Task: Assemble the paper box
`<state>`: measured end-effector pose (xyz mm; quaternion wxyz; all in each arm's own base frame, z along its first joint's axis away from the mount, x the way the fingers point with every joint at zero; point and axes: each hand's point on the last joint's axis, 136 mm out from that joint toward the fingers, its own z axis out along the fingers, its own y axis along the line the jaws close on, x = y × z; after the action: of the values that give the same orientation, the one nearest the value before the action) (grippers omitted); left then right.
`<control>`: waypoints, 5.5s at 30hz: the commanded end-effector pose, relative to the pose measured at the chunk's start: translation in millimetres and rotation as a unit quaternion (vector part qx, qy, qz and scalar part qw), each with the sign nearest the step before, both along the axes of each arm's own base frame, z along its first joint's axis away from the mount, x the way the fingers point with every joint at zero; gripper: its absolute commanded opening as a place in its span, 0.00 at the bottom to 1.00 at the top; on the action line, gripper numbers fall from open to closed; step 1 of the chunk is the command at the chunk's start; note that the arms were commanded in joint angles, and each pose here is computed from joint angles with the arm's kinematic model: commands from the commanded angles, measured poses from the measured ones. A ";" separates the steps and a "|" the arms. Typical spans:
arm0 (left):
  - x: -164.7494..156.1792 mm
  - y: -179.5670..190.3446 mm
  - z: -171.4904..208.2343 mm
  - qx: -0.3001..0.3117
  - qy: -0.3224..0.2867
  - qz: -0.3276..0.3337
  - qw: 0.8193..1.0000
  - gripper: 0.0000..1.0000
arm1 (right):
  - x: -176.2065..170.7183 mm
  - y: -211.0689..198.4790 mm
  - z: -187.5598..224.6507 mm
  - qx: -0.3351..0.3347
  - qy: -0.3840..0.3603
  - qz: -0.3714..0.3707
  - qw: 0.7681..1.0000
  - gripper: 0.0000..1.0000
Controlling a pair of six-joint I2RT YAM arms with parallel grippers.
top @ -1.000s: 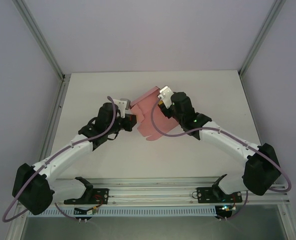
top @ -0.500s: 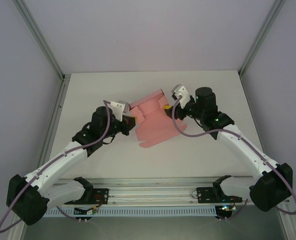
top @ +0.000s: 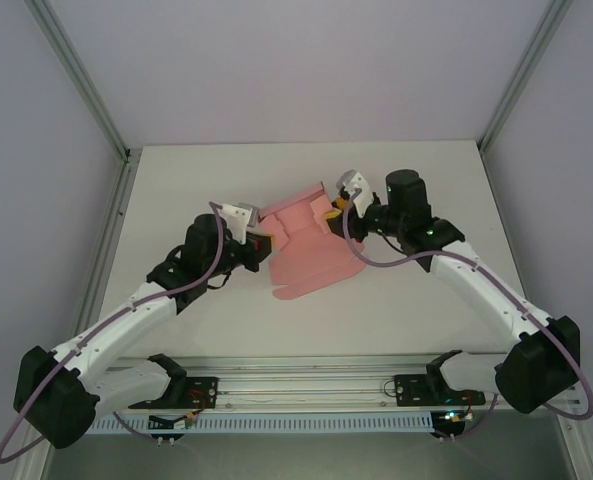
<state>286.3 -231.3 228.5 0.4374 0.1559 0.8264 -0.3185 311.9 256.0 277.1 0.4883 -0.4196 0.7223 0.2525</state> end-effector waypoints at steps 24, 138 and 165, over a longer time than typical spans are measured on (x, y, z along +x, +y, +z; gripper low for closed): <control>72.9 23.5 -5.2 -0.014 0.120 0.314 0.942 0.00 | 48.7 -20.4 -26.7 -0.255 -0.153 -0.431 0.852 0.00; 37.1 -8.1 24.4 -0.059 0.054 0.123 0.989 0.00 | 54.9 10.6 -19.1 -0.079 -0.003 -0.127 0.989 0.45; 32.2 31.8 13.3 -0.047 0.186 0.334 0.923 0.00 | 132.1 -31.2 -61.6 -0.244 -0.116 -0.469 0.841 0.00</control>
<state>319.6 -203.9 227.9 0.3567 -0.1941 0.8873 -0.2186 443.3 245.9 212.4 0.5200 -0.1851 0.8085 -0.2042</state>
